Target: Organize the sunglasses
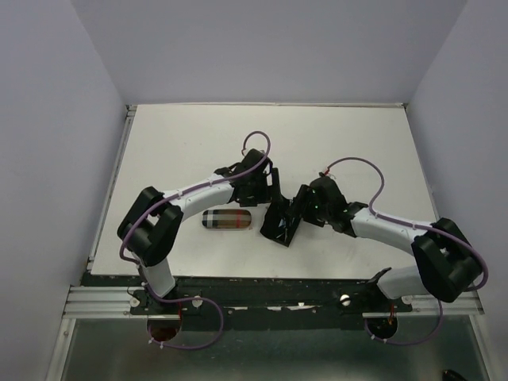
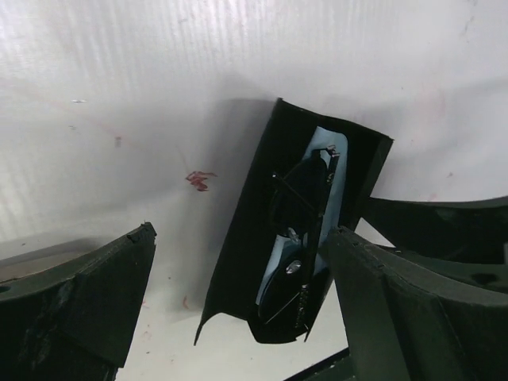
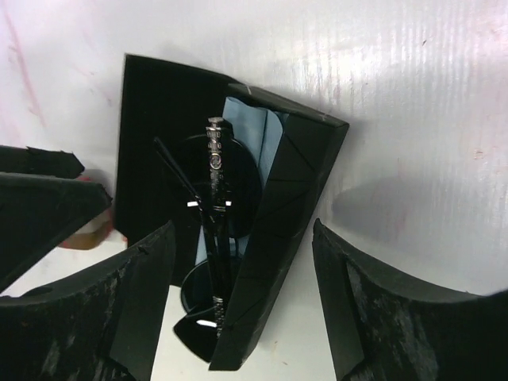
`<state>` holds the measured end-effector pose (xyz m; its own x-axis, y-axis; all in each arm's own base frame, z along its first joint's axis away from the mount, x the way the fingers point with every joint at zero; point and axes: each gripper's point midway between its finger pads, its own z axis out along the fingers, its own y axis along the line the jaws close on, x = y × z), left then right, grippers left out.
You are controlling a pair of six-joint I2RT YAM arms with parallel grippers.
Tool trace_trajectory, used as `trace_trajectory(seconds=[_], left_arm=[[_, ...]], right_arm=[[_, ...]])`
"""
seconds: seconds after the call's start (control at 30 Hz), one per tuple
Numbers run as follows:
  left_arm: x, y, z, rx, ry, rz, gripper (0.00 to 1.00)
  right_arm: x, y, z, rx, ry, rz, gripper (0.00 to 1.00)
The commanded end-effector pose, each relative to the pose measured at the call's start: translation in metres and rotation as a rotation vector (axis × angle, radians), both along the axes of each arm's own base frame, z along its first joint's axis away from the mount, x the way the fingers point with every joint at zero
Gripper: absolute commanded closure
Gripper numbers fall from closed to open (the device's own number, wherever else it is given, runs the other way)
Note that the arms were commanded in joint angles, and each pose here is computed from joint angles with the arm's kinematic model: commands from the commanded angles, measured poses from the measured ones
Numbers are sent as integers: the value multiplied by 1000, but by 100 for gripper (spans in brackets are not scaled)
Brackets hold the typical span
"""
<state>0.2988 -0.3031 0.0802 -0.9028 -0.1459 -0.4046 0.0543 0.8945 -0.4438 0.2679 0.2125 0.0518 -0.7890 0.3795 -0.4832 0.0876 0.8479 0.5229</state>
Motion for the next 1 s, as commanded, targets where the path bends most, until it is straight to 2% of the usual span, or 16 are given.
trace_trajectory(seconds=[0.0, 0.17, 0.3, 0.57, 0.73, 0.8, 0.83, 0.97], left_arm=[[-4, -33, 5, -137, -11, -121, 2], [-13, -38, -14, -165, 47, -136, 3], [-21, -40, -20, -193, 74, -141, 5], [-34, -39, -21, -226, 95, -132, 5], [-46, -49, -18, -242, 107, -155, 5], [-50, -52, -17, -242, 110, -163, 5], [-52, -54, -16, -233, 112, -163, 5], [-59, -56, -10, -233, 108, -180, 5]], right_arm=[[-3, -8, -22, -176, 37, -21, 21], [-4, -4, -35, -226, 62, -25, 21], [-2, -8, -39, -263, 70, -65, 25], [1, -23, -40, -357, 58, -132, 40], [-1, -31, -42, -411, 60, -146, 46], [-3, -35, -43, -433, 60, -155, 51], [-3, -36, -41, -442, 50, -154, 58], [-2, -29, -38, -413, 20, -118, 60]])
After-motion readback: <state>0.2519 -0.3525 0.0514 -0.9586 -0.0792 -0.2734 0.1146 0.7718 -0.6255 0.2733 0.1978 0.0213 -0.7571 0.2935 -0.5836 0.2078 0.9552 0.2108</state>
